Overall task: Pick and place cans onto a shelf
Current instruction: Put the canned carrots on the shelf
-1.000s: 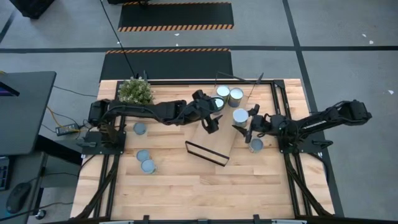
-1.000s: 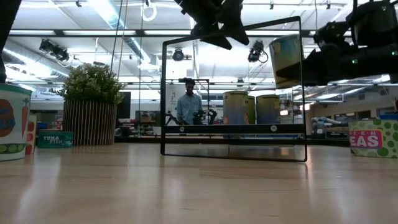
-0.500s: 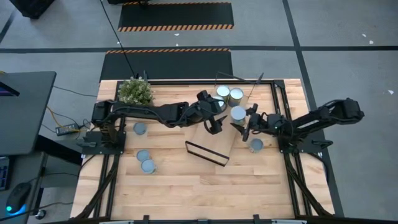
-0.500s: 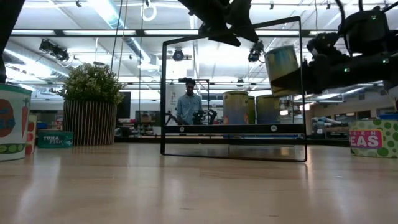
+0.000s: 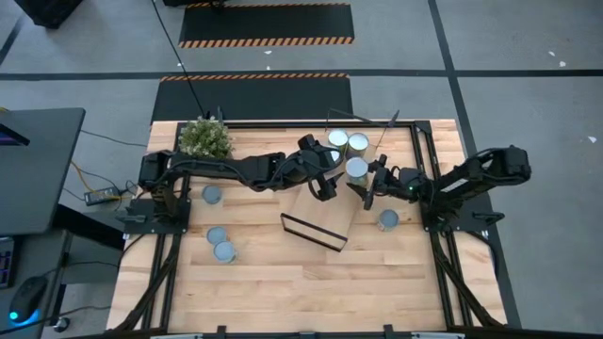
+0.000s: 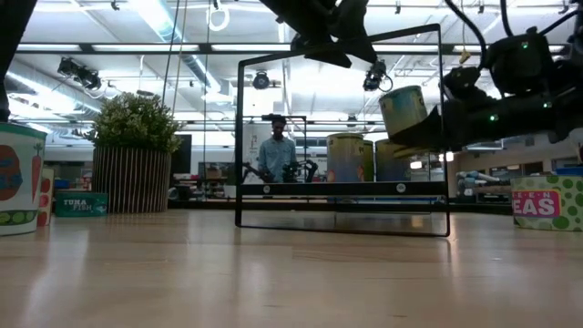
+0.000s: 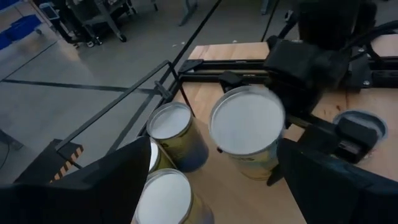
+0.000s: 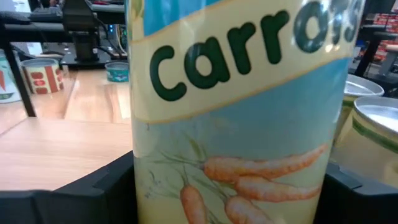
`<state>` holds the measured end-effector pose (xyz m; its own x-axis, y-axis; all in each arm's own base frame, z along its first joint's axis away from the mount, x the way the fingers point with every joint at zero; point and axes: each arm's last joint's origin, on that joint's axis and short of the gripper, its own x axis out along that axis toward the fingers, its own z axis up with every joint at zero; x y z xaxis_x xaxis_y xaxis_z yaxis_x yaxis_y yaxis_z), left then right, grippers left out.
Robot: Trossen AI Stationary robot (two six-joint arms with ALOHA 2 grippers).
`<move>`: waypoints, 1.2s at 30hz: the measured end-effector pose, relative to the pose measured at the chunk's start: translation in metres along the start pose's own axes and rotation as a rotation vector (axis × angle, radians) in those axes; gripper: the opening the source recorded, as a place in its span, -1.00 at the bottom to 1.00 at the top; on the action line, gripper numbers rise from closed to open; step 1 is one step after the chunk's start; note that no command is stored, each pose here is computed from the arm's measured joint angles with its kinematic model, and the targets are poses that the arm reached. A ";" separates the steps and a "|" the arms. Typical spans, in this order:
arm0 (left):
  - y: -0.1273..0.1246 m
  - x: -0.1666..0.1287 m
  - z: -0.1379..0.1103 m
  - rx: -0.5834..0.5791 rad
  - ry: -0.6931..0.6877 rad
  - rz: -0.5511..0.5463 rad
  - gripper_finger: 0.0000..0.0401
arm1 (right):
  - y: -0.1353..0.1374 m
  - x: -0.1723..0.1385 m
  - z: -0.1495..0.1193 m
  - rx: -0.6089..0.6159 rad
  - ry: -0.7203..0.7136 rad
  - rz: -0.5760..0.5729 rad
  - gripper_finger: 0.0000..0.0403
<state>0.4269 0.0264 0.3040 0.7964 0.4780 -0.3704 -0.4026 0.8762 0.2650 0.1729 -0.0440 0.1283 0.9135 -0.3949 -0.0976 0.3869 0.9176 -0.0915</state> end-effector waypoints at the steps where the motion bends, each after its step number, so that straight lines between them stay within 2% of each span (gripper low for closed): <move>1: 0.000 0.000 0.000 -0.001 0.000 0.001 0.76 | -0.001 0.001 -0.001 0.001 -0.001 -0.005 0.58; 11: 0.000 0.000 0.000 -0.051 0.003 0.001 0.76 | -0.009 0.010 -0.016 0.004 0.006 -0.058 0.58; 19: -0.001 0.011 -0.010 -0.035 0.041 0.020 0.76 | -0.005 0.026 -0.027 0.003 0.057 -0.011 0.58; 27: -0.004 0.017 -0.014 -0.003 0.048 0.023 0.76 | -0.007 0.029 -0.033 0.004 0.086 -0.039 0.59; 36: -0.004 0.018 -0.016 -0.004 0.060 0.022 0.76 | -0.016 0.024 -0.037 0.039 0.122 -0.089 0.81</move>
<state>0.4357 0.0323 0.2819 0.7587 0.5003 -0.4173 -0.4221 0.8654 0.2701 0.1840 -0.0696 0.0904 0.8542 -0.4754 -0.2106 0.4727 0.8787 -0.0664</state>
